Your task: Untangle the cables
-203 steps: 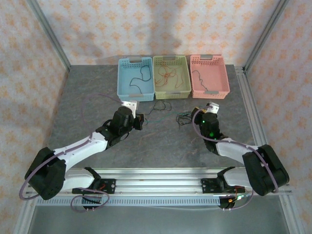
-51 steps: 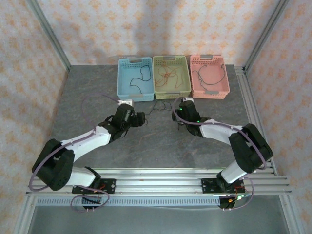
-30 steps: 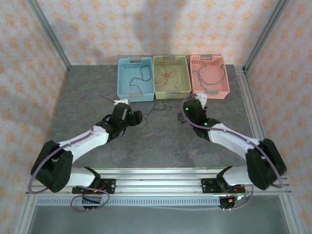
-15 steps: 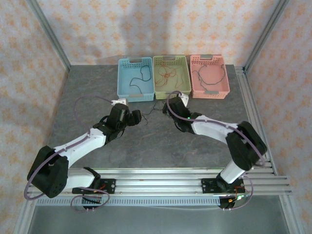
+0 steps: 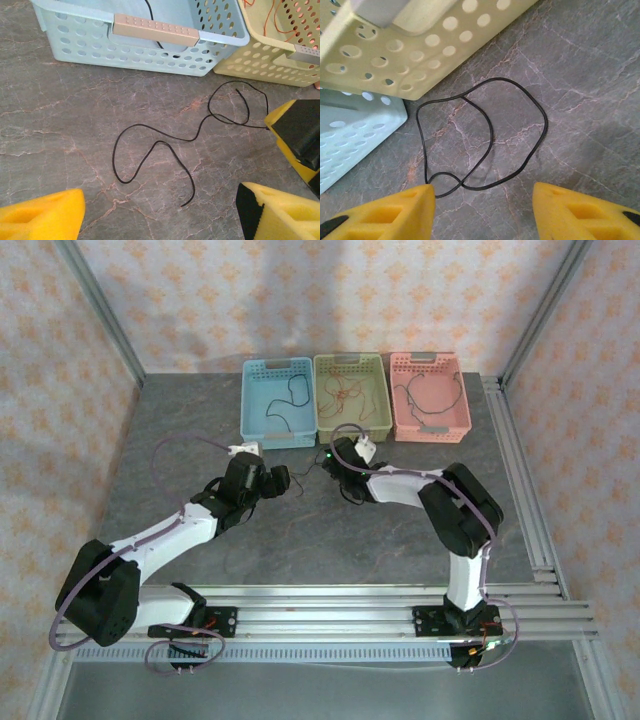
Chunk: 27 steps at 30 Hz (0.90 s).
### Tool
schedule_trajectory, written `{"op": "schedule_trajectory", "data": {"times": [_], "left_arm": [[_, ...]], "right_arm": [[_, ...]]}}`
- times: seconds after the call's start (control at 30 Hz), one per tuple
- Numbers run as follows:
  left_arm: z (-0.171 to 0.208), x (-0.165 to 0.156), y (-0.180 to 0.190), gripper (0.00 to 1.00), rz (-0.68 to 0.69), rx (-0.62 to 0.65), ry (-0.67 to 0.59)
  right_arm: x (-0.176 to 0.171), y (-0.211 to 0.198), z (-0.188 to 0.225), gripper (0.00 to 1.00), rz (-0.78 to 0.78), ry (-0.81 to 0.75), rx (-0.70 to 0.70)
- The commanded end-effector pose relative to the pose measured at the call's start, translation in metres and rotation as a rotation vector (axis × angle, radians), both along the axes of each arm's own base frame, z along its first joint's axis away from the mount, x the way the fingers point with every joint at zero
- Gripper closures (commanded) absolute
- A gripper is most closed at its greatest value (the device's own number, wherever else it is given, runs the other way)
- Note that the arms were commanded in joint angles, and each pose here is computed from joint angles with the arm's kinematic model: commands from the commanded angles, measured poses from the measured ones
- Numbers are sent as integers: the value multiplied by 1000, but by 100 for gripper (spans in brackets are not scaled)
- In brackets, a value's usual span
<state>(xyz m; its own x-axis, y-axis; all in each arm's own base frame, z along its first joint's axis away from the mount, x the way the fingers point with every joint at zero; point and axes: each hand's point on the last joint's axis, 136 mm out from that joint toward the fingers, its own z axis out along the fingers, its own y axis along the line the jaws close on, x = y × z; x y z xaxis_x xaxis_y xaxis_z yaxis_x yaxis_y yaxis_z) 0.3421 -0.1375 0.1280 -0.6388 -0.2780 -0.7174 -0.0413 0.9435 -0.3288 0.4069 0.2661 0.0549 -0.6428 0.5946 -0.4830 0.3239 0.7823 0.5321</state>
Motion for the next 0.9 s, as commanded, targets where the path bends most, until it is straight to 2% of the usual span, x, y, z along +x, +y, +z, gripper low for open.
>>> {"op": "schedule_trajectory", "data": {"times": [0.0, 0.13, 0.27, 0.33, 0.47, 0.57, 0.7, 0.87], "left_arm": [[4, -1, 7, 20, 26, 9, -16], [3, -1, 7, 20, 25, 11, -15], [4, -1, 7, 20, 27, 11, -16], [4, -1, 7, 20, 25, 11, -17], [2, -1, 7, 20, 25, 15, -14], [3, -1, 5, 20, 18, 7, -19], [3, 0, -1, 20, -13, -14, -23], [7, -1, -19, 24, -96, -75, -42]], "right_arm": [[15, -2, 3, 48, -78, -23, 36], [21, 0, -10, 52, -93, -2, 64], [28, -9, -9, 60, -122, -32, 18], [31, -11, -12, 68, -127, -34, 13], [33, -14, -7, 90, -100, -63, -19], [29, -16, 10, 100, -72, -103, -39], [22, -16, 49, 100, -2, -197, -27], [0, -3, 116, 100, 216, -396, 23]]}}
